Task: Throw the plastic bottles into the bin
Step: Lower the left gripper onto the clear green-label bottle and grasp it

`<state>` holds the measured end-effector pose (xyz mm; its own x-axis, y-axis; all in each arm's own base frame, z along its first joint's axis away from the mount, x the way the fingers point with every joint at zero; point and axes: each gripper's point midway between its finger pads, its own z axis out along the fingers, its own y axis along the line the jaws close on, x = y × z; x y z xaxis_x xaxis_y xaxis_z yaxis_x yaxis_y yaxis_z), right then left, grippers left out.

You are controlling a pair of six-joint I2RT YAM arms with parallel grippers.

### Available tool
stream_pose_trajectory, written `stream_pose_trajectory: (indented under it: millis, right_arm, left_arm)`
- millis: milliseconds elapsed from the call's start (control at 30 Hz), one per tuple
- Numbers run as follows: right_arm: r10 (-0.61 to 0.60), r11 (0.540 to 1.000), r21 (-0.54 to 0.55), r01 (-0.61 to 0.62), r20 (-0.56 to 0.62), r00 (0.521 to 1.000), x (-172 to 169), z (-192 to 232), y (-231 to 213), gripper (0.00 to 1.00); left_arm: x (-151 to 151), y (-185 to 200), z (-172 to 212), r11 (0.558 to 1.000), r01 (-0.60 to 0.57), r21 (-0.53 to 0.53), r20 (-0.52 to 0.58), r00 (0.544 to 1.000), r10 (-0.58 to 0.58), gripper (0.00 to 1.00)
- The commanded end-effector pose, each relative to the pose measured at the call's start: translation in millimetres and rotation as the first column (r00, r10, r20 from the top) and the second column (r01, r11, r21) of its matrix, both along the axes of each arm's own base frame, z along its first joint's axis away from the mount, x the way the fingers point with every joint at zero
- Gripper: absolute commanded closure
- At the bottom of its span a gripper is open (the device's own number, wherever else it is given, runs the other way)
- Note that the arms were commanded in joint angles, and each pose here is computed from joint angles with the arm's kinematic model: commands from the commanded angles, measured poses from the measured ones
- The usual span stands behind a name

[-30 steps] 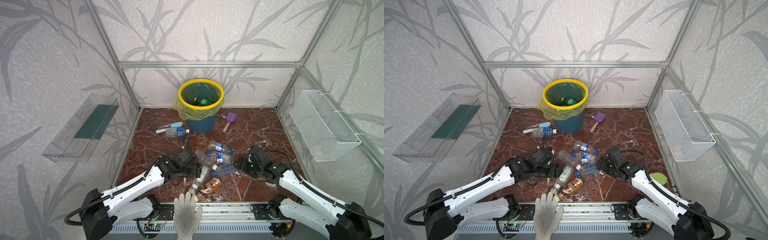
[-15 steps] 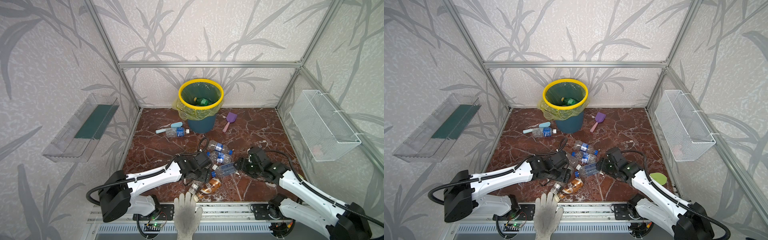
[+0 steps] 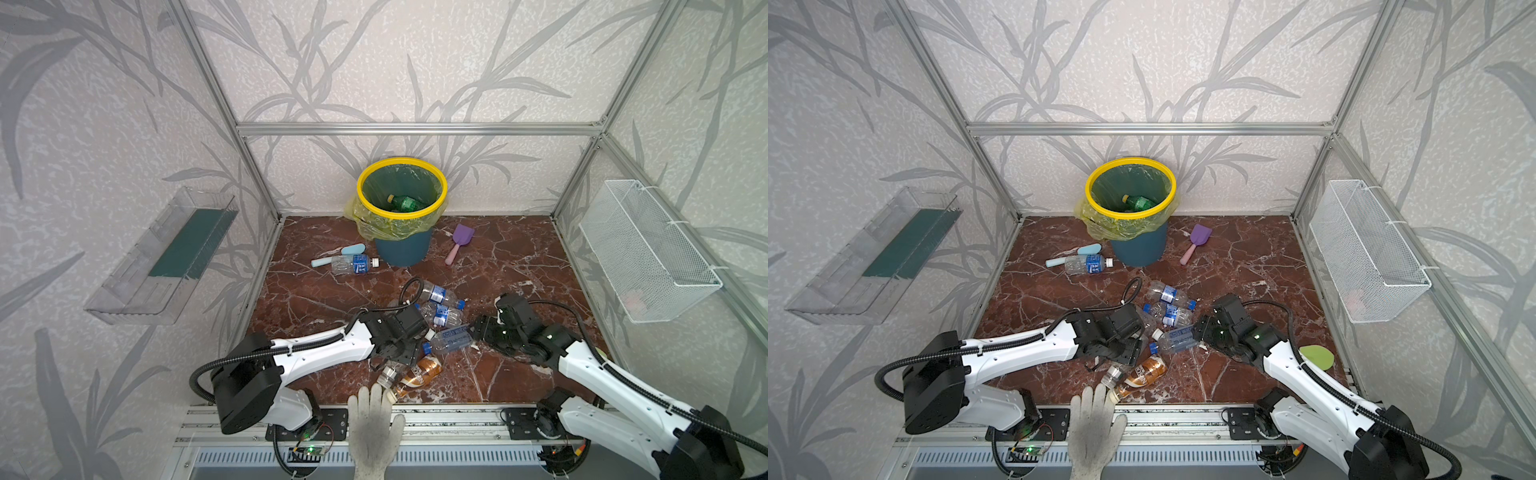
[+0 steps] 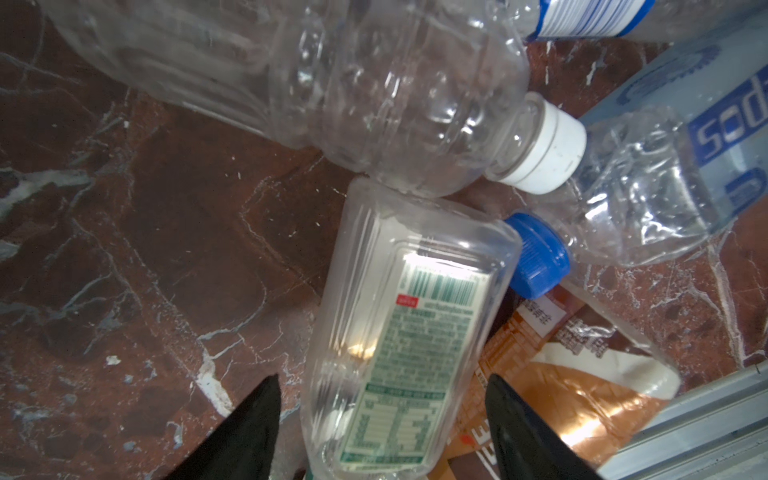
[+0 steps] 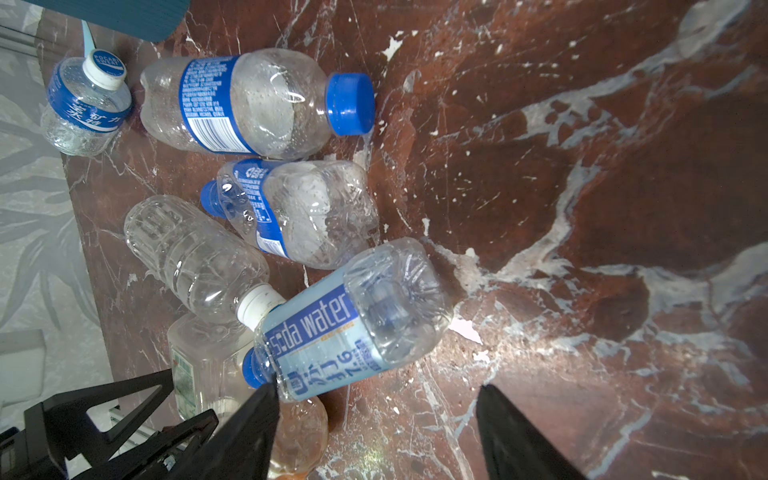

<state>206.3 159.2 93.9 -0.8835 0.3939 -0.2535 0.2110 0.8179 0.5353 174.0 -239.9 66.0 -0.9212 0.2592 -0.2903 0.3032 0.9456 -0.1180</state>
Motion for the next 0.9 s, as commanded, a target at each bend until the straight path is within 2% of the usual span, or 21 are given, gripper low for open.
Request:
stream_pose_trajectory:
  millis: [0,200,400,600,867]
  right_arm:
    - [0.007,1.000,0.000,-0.007,0.002,1.000,-2,0,0,0.25]
    - [0.009,1.000,-0.001,-0.009,0.002,1.000,-1,0,1,0.25]
    - [0.009,1.000,-0.002,-0.009,0.002,1.000,-1,0,0,0.26]
    - [0.009,1.000,-0.002,-0.009,0.004,1.000,-1,-1,0,0.26]
    - [0.009,1.000,0.003,-0.009,-0.003,1.000,1,-2,3,0.27]
  left_arm:
    - [5,-3,0,1.000,0.007,0.014,0.025,1.000,-0.007,0.24]
    - [7,-3,-6,1.000,0.004,0.031,0.022,1.000,-0.005,0.24]
    - [7,5,-11,0.998,-0.006,0.069,0.023,1.000,0.004,0.32]
    - [9,29,-7,0.987,-0.074,0.139,0.066,0.996,0.065,0.42]
    - [3,63,-9,0.973,-0.193,0.129,0.065,0.980,0.185,0.44]
